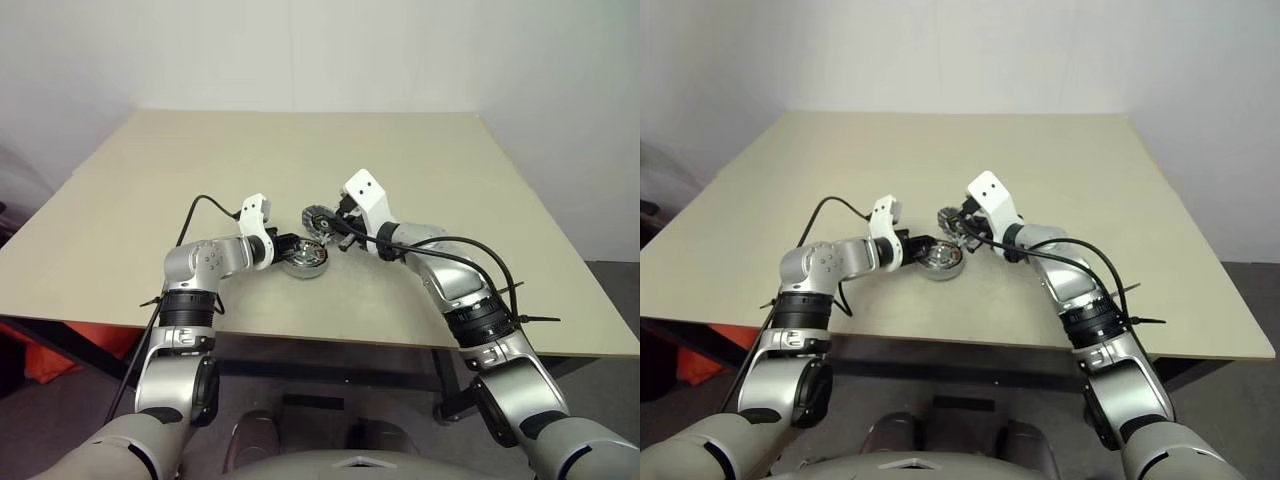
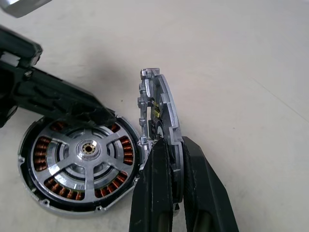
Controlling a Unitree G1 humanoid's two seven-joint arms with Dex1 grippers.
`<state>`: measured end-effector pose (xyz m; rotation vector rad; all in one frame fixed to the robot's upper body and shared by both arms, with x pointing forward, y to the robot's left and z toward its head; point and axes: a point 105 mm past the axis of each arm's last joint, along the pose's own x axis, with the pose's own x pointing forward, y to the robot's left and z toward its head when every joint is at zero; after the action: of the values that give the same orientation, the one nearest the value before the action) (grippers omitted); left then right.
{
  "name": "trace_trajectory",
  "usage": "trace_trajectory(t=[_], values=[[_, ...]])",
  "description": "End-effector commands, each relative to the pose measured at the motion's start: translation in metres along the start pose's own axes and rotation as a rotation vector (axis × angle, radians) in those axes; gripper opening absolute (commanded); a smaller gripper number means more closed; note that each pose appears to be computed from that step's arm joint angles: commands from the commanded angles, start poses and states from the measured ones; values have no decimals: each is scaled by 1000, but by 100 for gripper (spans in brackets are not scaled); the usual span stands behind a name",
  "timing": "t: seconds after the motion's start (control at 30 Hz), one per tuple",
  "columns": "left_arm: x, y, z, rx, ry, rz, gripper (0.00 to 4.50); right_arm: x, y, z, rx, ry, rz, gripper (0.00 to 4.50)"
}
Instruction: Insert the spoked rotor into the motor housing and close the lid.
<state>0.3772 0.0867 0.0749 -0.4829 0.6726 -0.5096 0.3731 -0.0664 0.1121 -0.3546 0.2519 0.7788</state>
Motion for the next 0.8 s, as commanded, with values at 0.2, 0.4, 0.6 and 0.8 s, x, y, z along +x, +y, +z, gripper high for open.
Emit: trace_trajectory(t=[0.2, 0.4, 0.6, 0.8], values=[[-3, 5, 7, 10, -15, 24, 0, -11, -4, -14, -74, 78, -12, 3], [-3, 5, 9, 9, -18, 25, 0, -10, -5, -10, -95, 68, -12, 3], [-3, 5, 9, 7, -21, 25, 0, -12, 0, -4, -127, 57, 24, 130], [-2, 4, 10, 6, -24, 25, 0, -15, 9, -1, -146, 47, 76, 343]])
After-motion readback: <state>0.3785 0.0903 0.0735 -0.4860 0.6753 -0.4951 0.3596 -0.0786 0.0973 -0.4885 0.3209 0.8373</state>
